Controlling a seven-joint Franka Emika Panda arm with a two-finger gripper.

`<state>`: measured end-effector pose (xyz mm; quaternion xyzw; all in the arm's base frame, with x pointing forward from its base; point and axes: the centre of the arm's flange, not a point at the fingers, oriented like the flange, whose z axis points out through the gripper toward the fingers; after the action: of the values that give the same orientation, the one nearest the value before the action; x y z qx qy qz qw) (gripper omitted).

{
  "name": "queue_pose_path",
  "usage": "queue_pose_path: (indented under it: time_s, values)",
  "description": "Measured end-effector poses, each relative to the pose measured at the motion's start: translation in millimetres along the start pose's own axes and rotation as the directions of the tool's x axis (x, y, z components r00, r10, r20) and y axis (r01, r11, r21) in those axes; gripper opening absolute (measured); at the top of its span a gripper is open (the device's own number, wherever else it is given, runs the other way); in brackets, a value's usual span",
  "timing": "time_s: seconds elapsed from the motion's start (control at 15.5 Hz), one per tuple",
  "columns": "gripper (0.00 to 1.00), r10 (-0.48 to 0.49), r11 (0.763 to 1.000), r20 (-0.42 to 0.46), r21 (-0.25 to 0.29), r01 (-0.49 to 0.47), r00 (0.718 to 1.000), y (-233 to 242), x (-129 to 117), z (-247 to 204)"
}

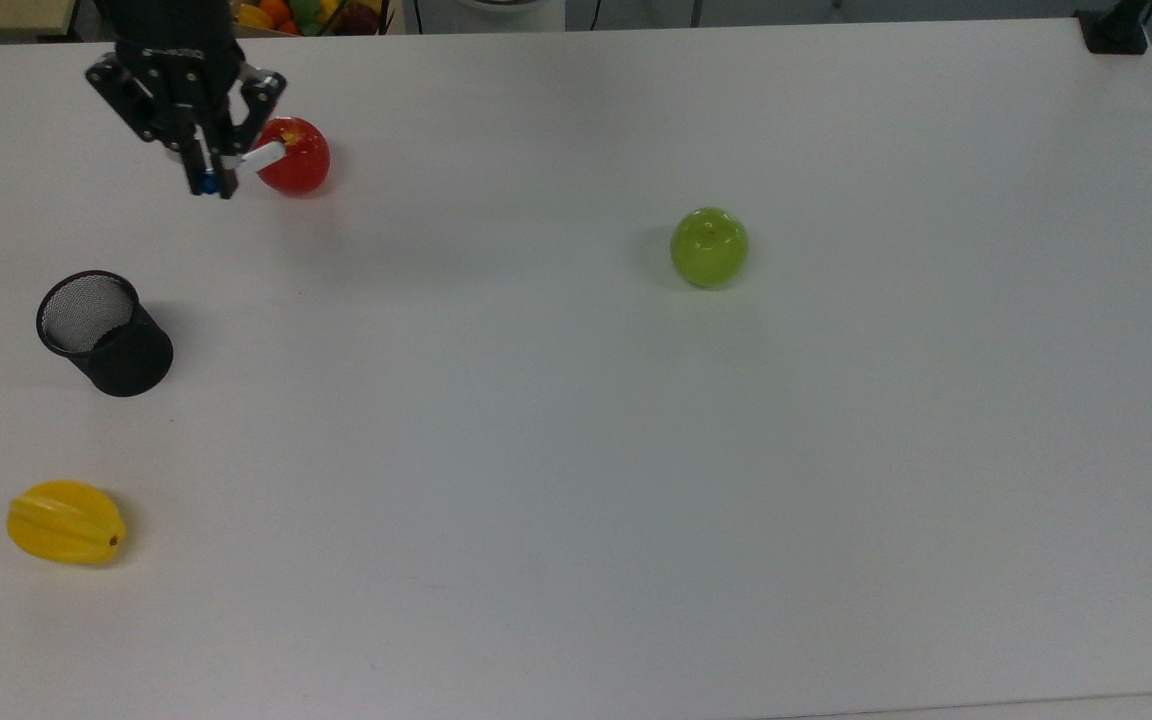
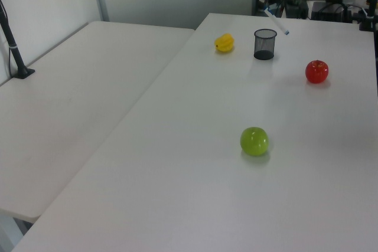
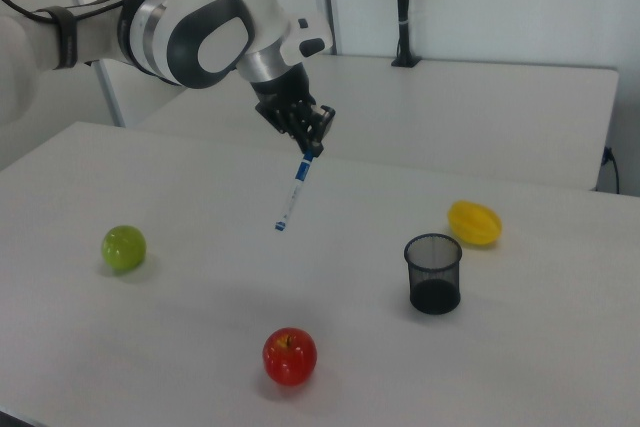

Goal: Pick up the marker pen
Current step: 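Carry the marker toward the green apple and lower it to the table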

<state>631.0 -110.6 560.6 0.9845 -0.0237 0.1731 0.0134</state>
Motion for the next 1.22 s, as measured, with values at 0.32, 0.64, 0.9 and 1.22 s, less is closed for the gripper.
queue_pose_path:
  time_s: [0.32,0.64,0.9,1.22]
  values:
    - [0.18,-0.062,0.993,0.202,0.113,0.040,0.977,-63.2,-24.7,48.3]
    - [0.18,-0.132,0.982,0.325,0.170,0.079,0.936,-113.4,-43.2,129.7]
    - [0.18,-0.171,0.975,0.321,0.192,0.112,0.932,-147.4,-50.9,169.0]
    - [0.18,-0.190,0.968,0.340,0.223,0.117,0.921,-194.8,-65.1,192.7]
